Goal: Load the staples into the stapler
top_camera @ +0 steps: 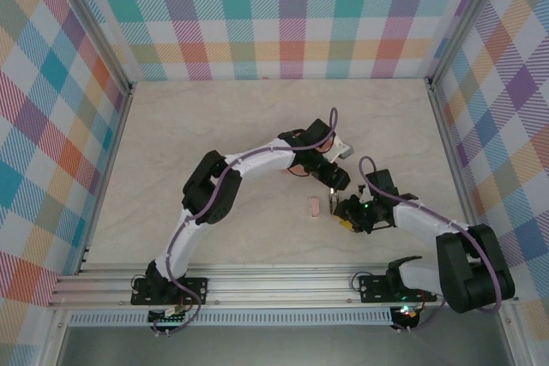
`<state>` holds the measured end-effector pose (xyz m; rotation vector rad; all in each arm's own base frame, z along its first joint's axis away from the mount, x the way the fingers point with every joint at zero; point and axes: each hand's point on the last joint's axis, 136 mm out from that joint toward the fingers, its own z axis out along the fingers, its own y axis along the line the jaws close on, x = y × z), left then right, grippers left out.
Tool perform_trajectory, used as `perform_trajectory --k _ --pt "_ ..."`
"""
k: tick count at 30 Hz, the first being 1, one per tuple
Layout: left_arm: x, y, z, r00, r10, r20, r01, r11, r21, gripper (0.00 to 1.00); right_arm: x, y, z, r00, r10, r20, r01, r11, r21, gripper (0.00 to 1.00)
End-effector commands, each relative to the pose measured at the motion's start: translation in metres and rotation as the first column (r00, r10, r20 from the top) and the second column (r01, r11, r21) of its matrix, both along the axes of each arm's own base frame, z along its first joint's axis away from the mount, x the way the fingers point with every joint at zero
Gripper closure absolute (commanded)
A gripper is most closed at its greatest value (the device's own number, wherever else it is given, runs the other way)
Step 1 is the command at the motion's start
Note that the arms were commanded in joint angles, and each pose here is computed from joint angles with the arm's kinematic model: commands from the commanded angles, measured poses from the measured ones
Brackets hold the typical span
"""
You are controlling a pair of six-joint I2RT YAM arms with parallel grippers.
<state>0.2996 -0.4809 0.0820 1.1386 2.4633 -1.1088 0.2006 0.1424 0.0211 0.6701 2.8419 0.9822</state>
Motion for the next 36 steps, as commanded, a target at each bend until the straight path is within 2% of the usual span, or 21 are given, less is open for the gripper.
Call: perform_trajectory --k 1,10,29,36 --pt "-0.015 -0.004 0.038 0.997 -0.053 0.047 0.056 0.997 -0.061 0.44 0.005 -0.005 -0.001 1.0 -0.01 -0.002 0.01 0.999 -0.037 0.64" --pt "-0.029 -0.001 0.048 0.995 -0.078 0.062 0.084 0.992 -0.092 0.45 0.006 -0.007 -0.006 1.0 -0.008 -0.011 0.008 0.998 -0.055 0.67" --pt "-0.066 -0.001 0.036 0.986 -0.167 0.005 0.166 0.982 -0.091 0.47 0.003 -0.011 -0.01 1.0 -0.012 -0.015 0.01 0.997 -0.073 0.69" --pt "-0.07 0.004 0.03 0.986 -0.164 0.001 0.164 0.984 -0.065 0.48 -0.003 -0.01 -0.003 1.0 -0.004 -0.009 0.004 0.998 -0.057 0.63"
